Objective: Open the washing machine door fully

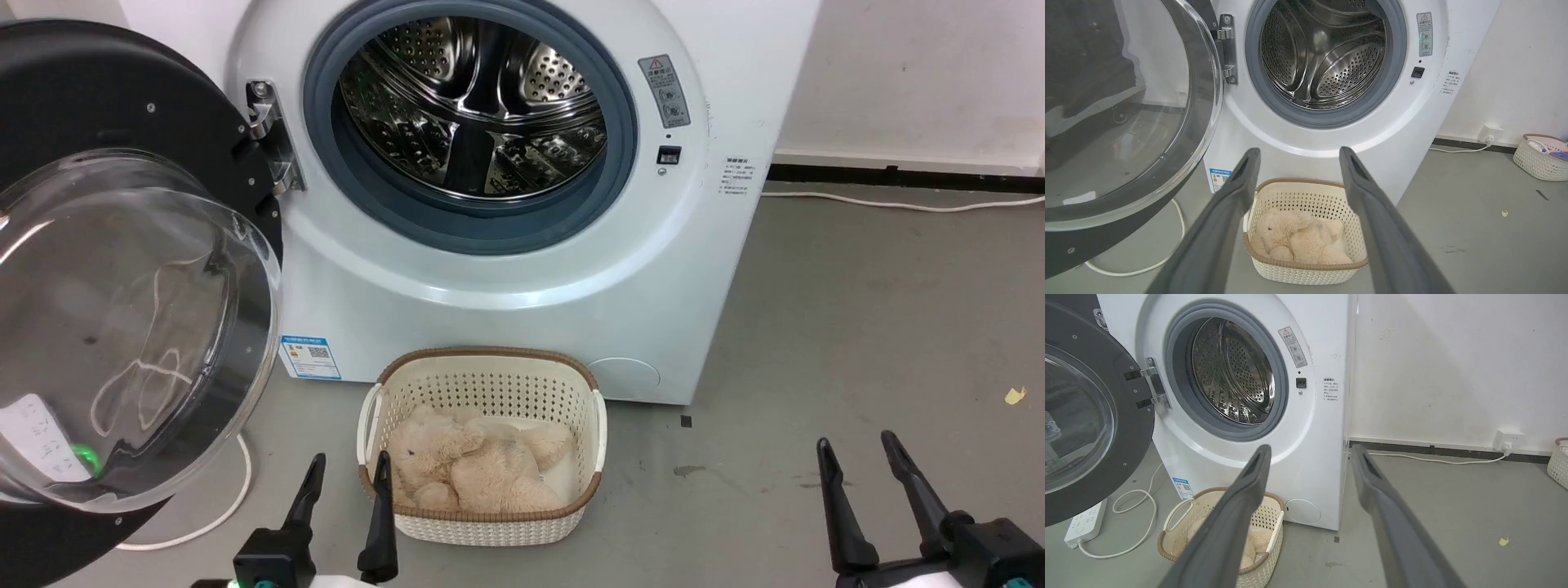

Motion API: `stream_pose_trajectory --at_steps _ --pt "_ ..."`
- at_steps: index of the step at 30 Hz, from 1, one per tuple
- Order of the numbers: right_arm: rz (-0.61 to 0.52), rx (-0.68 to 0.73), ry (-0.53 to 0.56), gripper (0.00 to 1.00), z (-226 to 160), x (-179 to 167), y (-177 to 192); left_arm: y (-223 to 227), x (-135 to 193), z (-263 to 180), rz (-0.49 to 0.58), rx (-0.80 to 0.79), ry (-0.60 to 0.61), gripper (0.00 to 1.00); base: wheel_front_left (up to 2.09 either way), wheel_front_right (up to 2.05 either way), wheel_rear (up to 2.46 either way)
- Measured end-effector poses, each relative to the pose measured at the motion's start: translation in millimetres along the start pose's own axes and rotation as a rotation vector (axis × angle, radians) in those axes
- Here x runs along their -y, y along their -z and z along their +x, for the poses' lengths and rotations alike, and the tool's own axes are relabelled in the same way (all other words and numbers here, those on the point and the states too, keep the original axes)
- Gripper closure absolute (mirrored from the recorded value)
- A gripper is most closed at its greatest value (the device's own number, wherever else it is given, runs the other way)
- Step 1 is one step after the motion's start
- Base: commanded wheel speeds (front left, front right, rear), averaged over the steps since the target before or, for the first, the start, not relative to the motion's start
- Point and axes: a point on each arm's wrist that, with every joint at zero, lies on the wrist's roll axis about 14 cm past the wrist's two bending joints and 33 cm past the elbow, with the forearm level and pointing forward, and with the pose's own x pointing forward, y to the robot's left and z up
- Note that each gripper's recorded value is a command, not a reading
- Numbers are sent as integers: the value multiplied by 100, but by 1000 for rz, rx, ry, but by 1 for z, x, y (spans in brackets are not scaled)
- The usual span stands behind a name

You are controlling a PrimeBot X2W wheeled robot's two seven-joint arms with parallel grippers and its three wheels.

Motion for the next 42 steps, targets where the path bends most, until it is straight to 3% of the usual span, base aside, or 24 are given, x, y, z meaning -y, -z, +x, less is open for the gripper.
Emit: stream_pose_trajectory --at_steps 17,18,42 --pt "6 -6 -7 0 -1 -3 2 -4 -1 0 3 22 7 0 0 0 0" --pt "6 -6 -7 100 -1 -3 2 -4 -1 1 -1 22 7 100 0 0 0" --pt "-4 -43 -14 100 0 -5 7 -5 -3 3 15 6 7 100 0 0 0"
